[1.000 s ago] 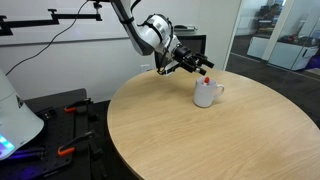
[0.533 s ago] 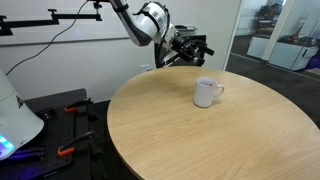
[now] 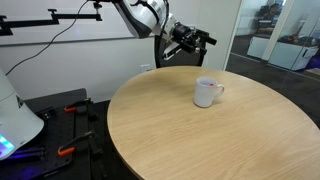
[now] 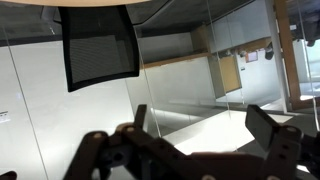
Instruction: Place the red marker inside the white mug
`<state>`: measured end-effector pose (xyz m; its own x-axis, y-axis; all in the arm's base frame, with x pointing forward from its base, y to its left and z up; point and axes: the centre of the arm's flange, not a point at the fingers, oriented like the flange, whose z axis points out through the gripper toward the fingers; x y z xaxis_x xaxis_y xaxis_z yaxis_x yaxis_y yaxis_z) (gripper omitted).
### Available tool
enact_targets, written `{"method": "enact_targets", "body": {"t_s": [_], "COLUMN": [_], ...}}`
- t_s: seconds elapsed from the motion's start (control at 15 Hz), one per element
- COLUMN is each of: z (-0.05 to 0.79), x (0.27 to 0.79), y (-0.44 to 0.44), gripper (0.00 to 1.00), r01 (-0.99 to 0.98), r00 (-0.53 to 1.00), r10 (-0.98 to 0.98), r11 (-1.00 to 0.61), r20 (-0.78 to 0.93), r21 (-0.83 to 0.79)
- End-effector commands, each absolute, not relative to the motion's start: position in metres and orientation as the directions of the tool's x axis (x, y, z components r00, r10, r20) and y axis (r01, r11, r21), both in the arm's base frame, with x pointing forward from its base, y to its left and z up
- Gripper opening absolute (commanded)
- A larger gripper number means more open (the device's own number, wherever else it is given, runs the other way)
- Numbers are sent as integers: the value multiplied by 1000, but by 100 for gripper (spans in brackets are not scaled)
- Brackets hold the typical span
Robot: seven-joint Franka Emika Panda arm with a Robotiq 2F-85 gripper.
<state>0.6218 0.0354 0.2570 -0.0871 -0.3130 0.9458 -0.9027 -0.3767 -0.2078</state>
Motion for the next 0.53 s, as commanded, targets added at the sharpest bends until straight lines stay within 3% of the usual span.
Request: {"method": "enact_targets", "body": {"t_s": [0.0, 0.47], "z": [254, 252], "x": [621, 621], "y": [35, 35], "gripper": [100, 100], "r01": [-904, -904], "r00": [-83, -80], "r10": [-313, -312], "r11": [-377, -377], "r20": [946, 947], "r21": [-204, -201]}}
